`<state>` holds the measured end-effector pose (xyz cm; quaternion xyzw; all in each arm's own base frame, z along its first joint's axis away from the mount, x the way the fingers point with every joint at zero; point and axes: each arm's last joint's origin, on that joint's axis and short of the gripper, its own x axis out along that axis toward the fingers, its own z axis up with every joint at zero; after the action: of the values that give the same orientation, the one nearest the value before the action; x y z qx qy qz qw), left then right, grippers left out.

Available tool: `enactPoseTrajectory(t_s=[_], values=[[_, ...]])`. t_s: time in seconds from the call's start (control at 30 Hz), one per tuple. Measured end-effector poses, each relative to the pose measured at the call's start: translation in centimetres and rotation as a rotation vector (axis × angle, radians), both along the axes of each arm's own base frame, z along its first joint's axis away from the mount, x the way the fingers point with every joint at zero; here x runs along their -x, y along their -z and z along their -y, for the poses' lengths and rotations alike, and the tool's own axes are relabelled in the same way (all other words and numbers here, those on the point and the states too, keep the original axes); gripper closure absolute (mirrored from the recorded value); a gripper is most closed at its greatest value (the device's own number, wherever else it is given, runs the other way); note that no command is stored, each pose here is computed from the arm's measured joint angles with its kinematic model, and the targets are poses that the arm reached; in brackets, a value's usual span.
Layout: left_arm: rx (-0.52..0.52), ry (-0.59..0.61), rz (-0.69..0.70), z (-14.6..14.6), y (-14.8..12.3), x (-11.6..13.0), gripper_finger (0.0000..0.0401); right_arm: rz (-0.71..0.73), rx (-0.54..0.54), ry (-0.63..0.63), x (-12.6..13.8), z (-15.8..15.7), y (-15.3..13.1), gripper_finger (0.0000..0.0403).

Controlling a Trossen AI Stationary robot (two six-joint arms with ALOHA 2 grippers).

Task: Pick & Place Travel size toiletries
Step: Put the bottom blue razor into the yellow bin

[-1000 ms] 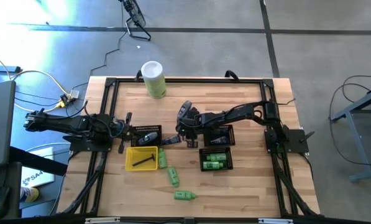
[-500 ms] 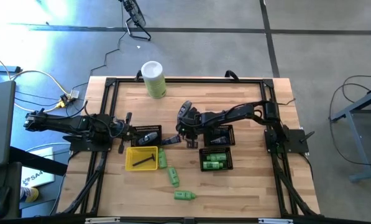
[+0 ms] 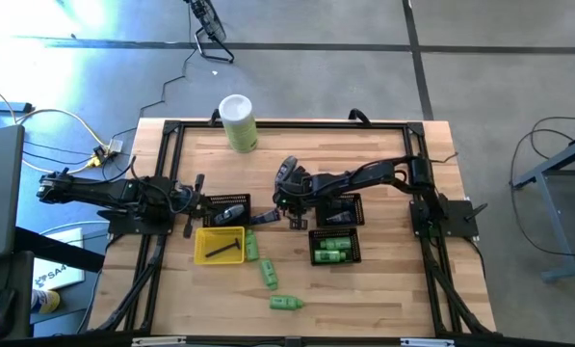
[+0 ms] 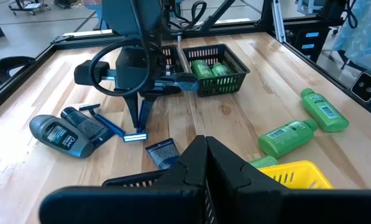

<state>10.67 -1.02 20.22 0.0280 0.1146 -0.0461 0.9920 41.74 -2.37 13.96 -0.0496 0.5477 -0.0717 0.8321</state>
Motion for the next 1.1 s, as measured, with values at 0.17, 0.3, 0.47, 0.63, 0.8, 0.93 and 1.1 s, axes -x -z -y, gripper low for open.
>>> enactPoseTrajectory(t_s=[0.17, 0.3, 0.47, 0.63, 0.8, 0.93, 1.1], values=[[0.000, 0.000, 0.000, 0.0, 0.0, 0.0, 0.0401, 0.065, -0.027, -0.016, 0.1, -0.2, -2.1, 0.0385], [0.001, 0.000, 0.010, 0.0, -0.1, 0.0, 0.0401, 0.133, -0.026, -0.024, 0.5, -0.5, -4.6, 0.0386], [0.080, -0.017, 0.001, 0.0, -0.1, 0.0, 0.0401, 0.269, -0.021, -0.034, 1.2, -0.8, -8.6, 0.0399], [0.101, -0.026, 0.022, 0.0, -0.3, -0.1, 0.0401, 0.425, -0.022, -0.050, 1.5, -1.0, -11.9, 0.0402], [0.099, -0.029, 0.011, 0.0, -0.2, 0.0, 0.0401, 0.463, -0.064, -0.080, 1.7, -0.8, -12.7, 0.0401], [0.099, -0.029, 0.004, 0.0, -0.1, 0.0, 0.0401, 0.456, -0.103, -0.034, 1.6, -0.6, -12.3, 0.0402], [0.098, -0.030, -0.001, 0.0, -0.1, 0.0, 0.0401, 0.454, -0.116, -0.018, 1.5, -0.9, -12.1, 0.0400]])
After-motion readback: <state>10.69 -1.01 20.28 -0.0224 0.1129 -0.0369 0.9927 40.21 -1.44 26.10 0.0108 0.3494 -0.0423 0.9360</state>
